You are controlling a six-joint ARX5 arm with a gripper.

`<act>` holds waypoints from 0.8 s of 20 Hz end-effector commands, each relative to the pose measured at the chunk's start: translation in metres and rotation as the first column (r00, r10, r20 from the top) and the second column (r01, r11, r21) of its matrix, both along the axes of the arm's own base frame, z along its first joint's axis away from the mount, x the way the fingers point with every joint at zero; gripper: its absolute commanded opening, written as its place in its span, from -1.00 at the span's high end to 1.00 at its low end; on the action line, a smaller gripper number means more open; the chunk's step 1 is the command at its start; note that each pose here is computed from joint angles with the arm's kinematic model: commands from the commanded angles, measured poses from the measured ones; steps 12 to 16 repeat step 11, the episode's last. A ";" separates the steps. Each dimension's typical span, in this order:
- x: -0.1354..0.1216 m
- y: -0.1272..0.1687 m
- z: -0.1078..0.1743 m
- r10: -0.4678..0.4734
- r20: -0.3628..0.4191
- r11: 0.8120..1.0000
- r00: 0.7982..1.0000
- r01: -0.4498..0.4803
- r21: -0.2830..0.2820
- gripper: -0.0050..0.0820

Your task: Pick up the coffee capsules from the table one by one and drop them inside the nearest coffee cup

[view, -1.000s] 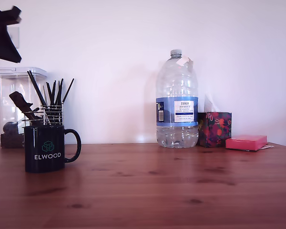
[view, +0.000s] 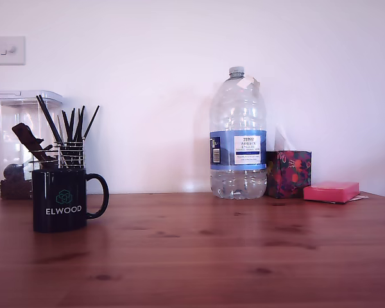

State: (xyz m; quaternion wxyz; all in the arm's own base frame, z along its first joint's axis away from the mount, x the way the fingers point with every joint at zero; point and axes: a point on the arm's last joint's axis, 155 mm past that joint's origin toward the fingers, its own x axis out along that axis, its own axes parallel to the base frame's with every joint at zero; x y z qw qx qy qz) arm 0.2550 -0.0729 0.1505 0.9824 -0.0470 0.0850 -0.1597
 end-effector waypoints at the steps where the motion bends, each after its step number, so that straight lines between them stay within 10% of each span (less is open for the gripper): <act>1: -0.001 0.000 -0.010 -0.004 -0.018 1.000 1.000 0.004 0.008 0.92; 16: -0.002 0.000 -0.018 -0.011 -0.038 0.999 0.999 0.012 0.049 0.92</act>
